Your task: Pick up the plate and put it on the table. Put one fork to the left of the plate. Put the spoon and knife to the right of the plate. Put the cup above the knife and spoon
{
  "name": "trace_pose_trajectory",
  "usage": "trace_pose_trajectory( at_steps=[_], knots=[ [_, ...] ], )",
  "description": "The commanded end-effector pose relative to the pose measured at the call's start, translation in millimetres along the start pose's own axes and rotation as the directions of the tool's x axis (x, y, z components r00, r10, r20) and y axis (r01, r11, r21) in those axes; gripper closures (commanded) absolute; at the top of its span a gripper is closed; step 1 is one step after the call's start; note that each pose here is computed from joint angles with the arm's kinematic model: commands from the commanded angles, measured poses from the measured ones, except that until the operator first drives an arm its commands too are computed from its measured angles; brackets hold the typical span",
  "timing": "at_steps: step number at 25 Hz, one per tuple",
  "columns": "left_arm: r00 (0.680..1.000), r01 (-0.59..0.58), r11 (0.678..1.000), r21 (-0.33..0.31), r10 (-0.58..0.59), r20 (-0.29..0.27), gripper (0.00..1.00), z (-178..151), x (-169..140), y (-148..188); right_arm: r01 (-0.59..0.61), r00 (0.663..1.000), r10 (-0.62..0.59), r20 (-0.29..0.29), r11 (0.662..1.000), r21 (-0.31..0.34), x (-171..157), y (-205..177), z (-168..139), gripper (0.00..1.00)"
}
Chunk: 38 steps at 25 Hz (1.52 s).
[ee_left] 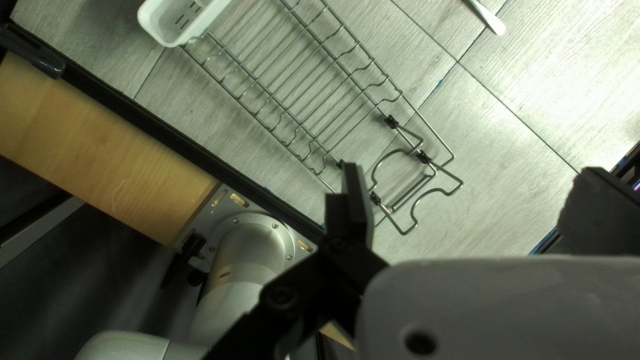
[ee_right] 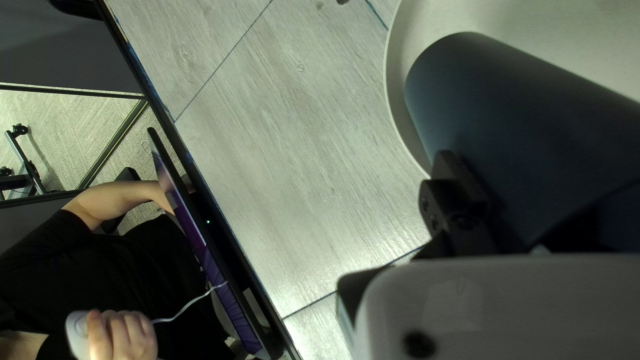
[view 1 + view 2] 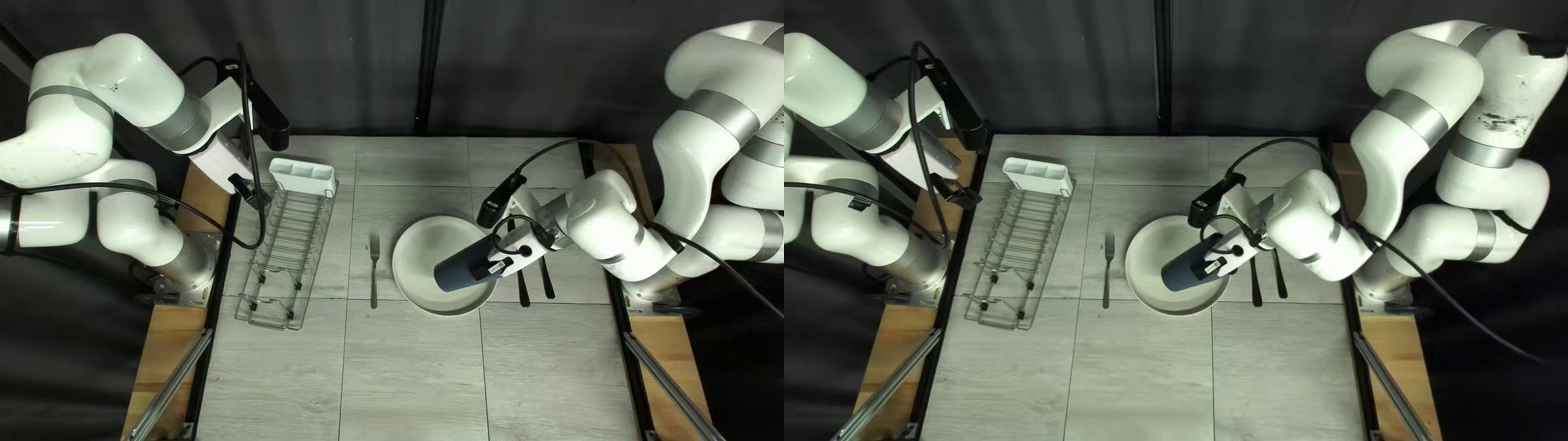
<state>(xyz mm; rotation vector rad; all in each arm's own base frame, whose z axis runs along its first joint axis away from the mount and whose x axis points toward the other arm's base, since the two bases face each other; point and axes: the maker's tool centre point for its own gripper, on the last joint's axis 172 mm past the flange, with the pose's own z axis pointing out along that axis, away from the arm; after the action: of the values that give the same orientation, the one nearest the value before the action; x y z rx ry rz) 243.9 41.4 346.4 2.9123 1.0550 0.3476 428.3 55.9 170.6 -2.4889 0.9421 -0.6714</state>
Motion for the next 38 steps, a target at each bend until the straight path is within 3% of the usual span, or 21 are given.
trace_pose_trajectory(
  at_steps=[1,7,8,11,16,26,38],
  knots=[
    [1.000,0.000,1.000,0.000,0.000,0.000,0.00,0,0,0,-0.010,1.000,0.010,-0.007,1.000,-0.002,3,-1,0,1.00],
    [1.000,0.000,1.000,0.000,0.000,0.000,0.00,0,0,0,0.038,0.995,-0.019,0.101,0.981,-0.189,18,-12,-44,1.00],
    [1.000,0.000,1.000,0.000,0.000,0.000,0.00,0,0,0,0.046,0.993,-0.017,0.120,0.969,-0.243,27,-6,-53,1.00],
    [1.000,0.000,1.000,0.000,0.000,0.000,0.00,0,0,0,0.039,0.987,0.014,0.159,0.945,-0.324,54,18,-68,1.00],
    [1.000,0.000,1.000,0.000,0.000,0.000,0.00,0,0,0,0.002,0.977,0.078,0.197,0.927,-0.376,74,58,-67,1.00],
    [1.000,0.000,1.000,0.000,0.000,0.000,0.00,0,0,0,-0.093,0.968,0.187,0.169,0.889,-0.447,84,128,-79,1.00],
    [1.000,0.000,1.000,0.000,0.000,0.000,0.00,0,0,0,-0.163,0.942,0.281,0.185,0.863,-0.479,97,196,-67,1.00]
  ],
)
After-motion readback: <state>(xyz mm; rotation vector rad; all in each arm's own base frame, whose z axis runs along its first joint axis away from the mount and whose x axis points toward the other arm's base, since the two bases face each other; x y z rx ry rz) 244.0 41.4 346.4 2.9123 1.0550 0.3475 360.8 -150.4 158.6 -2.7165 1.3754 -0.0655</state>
